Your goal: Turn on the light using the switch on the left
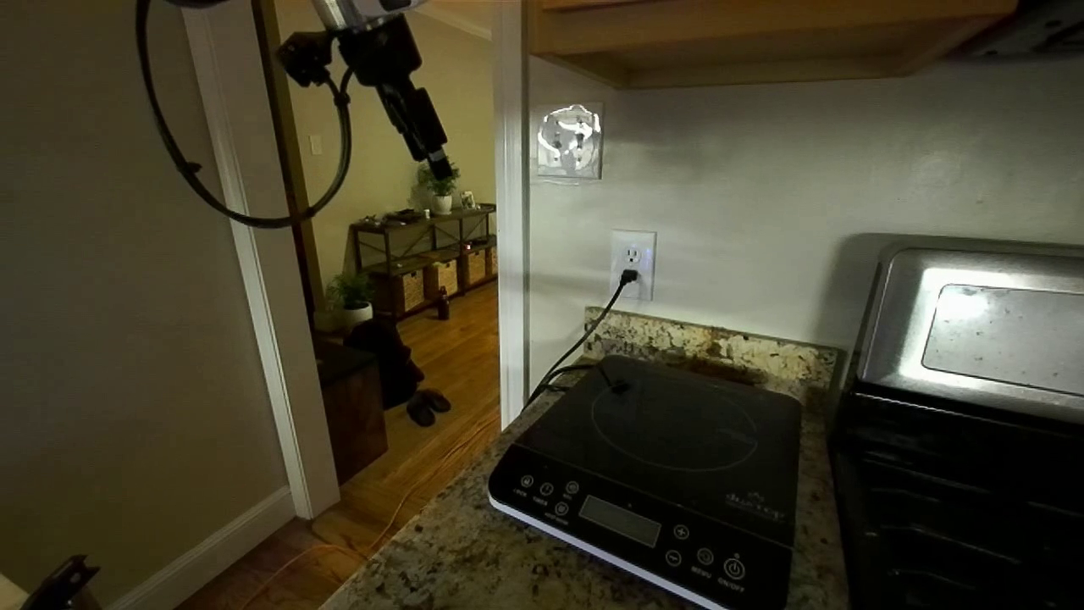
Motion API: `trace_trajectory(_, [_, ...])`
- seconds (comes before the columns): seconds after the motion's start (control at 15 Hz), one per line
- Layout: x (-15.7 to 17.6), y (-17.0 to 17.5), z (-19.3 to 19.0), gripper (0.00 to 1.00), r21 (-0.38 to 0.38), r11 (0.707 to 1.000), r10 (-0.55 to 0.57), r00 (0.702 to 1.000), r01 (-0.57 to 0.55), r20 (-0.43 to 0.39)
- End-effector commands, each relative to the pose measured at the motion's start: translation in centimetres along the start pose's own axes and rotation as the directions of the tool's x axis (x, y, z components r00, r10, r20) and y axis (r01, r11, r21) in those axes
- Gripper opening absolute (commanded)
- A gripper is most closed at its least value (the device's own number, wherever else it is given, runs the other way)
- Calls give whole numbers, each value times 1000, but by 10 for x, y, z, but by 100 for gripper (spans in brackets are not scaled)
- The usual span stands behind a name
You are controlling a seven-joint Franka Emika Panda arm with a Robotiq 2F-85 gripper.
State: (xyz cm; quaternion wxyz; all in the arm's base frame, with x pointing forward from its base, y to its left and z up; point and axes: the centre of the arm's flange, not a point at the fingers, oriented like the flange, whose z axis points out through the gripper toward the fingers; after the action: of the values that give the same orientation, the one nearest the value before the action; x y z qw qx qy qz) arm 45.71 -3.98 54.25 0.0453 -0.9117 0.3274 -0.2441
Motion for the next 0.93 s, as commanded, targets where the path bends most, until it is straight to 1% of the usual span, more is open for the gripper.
trace_trajectory(0.0, [19, 3, 3, 100, 26, 993, 115, 992, -114, -57])
trace_trajectory(0.13, [23, -2, 7, 100, 48, 986, 166, 983, -162, -73])
trace_trajectory(0.33, [26, -12, 13, 100, 110, 967, 241, 967, -231, -88])
trace_trajectory(0.4, [26, -13, 14, 100, 125, 963, 250, 964, -238, -94])
trace_trajectory(0.47, [25, -12, 9, 100, 132, 968, 230, 965, -214, -124])
trace_trajectory(0.53, [23, -8, 10, 100, 102, 976, 203, 975, -193, -95])
trace_trajectory(0.8, [24, -9, 9, 100, 117, 975, 204, 973, -191, -110])
trace_trajectory(0.87, [25, -12, 17, 100, 185, 945, 299, 942, -271, -149])
